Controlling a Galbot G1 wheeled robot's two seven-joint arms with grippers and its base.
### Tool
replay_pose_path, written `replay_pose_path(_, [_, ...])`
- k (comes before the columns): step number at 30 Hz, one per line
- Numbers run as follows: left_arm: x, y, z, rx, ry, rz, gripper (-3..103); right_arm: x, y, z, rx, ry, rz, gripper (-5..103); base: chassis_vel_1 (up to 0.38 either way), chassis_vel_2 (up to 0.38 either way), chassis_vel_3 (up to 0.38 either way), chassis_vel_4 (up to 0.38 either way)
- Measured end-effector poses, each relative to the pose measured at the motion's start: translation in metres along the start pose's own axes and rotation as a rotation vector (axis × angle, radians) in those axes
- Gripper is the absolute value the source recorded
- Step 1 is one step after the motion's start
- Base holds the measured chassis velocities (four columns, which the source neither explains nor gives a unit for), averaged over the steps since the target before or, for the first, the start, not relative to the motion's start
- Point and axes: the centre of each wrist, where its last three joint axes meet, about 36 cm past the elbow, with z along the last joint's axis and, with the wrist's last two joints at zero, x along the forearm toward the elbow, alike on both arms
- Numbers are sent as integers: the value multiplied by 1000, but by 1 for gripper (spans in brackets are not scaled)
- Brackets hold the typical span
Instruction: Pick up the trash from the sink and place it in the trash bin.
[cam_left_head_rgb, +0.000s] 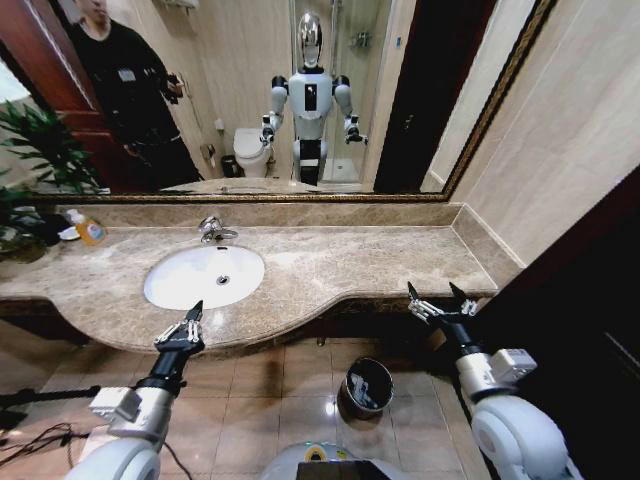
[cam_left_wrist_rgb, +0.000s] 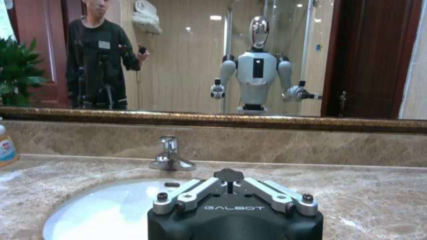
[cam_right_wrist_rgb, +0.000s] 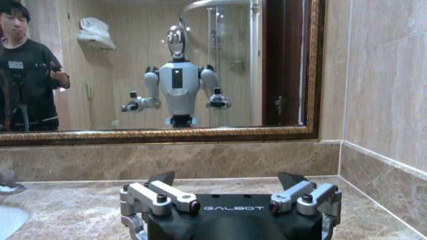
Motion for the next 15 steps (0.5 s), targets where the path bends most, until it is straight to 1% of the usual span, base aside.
replay_pose_path(15, [0, 0, 0, 0, 0, 0, 0, -1, 0, 1, 1, 2, 2, 100, 0, 0, 0, 0])
